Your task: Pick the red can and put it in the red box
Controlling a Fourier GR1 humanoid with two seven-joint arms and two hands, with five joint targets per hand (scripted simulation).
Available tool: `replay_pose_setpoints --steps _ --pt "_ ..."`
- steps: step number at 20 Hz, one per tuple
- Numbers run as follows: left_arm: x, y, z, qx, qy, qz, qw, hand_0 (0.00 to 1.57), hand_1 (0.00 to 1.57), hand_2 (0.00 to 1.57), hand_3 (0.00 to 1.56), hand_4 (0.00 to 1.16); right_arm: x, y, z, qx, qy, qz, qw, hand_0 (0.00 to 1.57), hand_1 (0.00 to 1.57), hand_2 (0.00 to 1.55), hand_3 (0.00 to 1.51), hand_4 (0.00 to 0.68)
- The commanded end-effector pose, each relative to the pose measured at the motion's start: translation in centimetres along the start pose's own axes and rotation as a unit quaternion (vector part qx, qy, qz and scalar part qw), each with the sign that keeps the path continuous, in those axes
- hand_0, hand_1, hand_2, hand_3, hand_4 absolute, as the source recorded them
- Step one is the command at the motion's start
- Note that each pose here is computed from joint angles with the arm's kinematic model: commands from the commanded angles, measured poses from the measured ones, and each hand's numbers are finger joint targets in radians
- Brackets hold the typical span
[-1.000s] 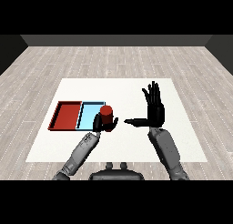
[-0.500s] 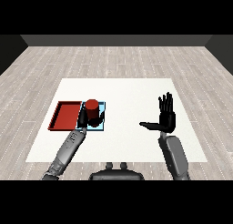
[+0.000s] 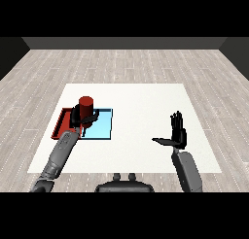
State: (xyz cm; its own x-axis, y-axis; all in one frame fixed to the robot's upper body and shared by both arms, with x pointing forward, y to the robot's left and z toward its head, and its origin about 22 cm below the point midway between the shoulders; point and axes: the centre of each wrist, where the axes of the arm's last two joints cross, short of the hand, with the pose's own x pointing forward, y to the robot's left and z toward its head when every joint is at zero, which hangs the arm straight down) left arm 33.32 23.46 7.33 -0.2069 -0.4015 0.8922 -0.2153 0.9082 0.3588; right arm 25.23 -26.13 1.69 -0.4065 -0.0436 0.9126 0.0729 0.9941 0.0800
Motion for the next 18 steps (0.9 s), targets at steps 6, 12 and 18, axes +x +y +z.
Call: replay_pose_setpoints --steps 6,12,18 --pt "-6.5 5.5 -3.2 0.05 0.13 -0.095 0.986 1.57 1.57 1.55 1.46 1.1 -0.7 -1.2 0.7 -0.006 0.022 0.029 0.9993 0.0 0.0 0.0 0.0 0.0" --pt "-12.9 8.6 -1.51 0.073 0.205 -0.115 0.969 1.57 1.57 1.57 1.49 1.07 -2.3 -1.6 2.2 -0.004 -0.008 0.009 0.9999 0.0 0.0 0.0 0.0 0.0" --pt "-15.4 8.5 -0.41 0.085 0.302 -0.198 0.929 1.01 1.01 1.06 1.21 0.94 -1.2 -1.0 0.9 -0.002 -0.04 0.025 0.9989 0.0 0.0 0.0 0.0 0.0"
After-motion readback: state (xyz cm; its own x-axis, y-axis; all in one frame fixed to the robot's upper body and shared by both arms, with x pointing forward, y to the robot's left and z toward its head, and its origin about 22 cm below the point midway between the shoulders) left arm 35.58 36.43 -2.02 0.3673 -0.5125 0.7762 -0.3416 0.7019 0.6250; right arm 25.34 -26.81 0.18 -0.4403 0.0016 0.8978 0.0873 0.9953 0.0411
